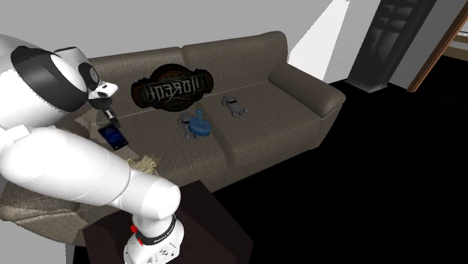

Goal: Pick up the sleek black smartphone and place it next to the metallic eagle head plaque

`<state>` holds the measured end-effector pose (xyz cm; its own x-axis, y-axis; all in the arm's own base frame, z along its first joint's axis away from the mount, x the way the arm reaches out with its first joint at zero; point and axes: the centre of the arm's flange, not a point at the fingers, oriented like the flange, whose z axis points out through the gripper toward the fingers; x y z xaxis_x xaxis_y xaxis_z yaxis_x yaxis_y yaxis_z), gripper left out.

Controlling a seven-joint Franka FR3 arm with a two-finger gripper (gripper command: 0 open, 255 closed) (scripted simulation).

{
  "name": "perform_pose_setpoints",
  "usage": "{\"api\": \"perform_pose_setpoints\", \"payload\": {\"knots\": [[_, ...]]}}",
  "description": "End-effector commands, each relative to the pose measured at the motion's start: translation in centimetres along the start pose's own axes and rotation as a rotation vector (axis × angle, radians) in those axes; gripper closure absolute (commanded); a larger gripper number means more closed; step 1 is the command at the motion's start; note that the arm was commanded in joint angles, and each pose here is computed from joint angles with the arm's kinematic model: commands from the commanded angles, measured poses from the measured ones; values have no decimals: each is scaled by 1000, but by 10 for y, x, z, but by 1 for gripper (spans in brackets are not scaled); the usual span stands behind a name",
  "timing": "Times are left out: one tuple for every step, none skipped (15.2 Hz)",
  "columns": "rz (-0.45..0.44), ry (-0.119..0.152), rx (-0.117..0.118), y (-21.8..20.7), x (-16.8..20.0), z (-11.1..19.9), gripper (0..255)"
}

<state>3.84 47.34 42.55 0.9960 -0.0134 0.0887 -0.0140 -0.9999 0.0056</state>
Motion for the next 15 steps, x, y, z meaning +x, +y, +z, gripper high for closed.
{"api": "perform_pose_setpoints", "payload": {"knots": [[0,0,1,1,0,11,255],[0,0,1,1,-1,16,255],[0,0,1,1,-1,21,255],[0,0,1,1,-2,25,255],[0,0,1,1,-2,25,255],[0,0,1,1,-2,25,255],[0,0,1,1,-2,25,255],[0,0,1,1,-2,25,255],[0,0,1,1,-2,25,255],[0,0,1,1,-2,25,255],[0,0,1,1,-2,25,255],[0,0,1,1,-2,25,255],[0,0,1,1,-2,25,0],[0,0,1,1,-2,25,0],[0,0,1,1,-2,25,0]]}}
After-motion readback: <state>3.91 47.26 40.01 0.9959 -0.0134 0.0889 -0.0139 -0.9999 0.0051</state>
